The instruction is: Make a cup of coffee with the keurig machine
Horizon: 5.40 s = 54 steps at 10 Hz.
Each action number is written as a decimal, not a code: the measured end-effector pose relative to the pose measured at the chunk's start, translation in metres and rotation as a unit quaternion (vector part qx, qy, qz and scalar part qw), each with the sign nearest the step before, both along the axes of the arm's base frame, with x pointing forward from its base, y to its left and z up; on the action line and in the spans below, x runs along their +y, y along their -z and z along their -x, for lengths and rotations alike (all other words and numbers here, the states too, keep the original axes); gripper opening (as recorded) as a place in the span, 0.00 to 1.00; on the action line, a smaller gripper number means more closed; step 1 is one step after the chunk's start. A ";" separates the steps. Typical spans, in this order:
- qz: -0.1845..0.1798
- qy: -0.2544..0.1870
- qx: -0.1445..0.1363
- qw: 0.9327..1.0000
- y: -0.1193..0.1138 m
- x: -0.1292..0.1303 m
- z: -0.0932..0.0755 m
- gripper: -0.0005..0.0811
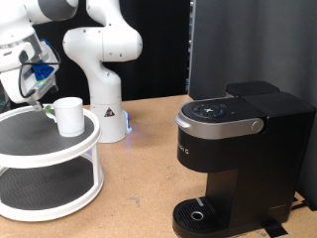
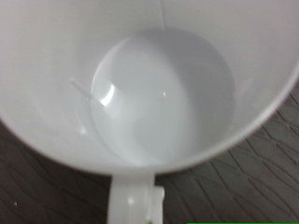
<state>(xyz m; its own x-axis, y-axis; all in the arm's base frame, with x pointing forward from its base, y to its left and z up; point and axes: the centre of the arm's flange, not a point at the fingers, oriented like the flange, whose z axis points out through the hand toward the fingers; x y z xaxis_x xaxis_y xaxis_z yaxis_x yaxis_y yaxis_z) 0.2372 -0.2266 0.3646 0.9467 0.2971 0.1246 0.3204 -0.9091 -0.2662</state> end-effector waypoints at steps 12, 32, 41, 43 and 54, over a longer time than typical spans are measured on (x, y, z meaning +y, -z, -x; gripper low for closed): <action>-0.010 -0.010 0.006 1.000 0.019 0.008 0.010 0.99; -0.029 0.000 0.021 0.999 -0.010 0.017 0.002 0.09; -0.059 0.021 -0.029 0.998 -0.051 0.041 -0.020 0.09; -0.048 0.028 -0.059 0.997 -0.062 0.059 -0.042 0.09; -0.005 0.096 -0.042 0.994 -0.063 0.108 -0.092 0.09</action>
<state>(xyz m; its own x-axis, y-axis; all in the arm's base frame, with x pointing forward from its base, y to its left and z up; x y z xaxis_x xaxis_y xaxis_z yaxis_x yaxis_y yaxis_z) 0.3295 -0.1185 0.4281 0.9719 0.1096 0.2081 0.1622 -0.9532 -0.2553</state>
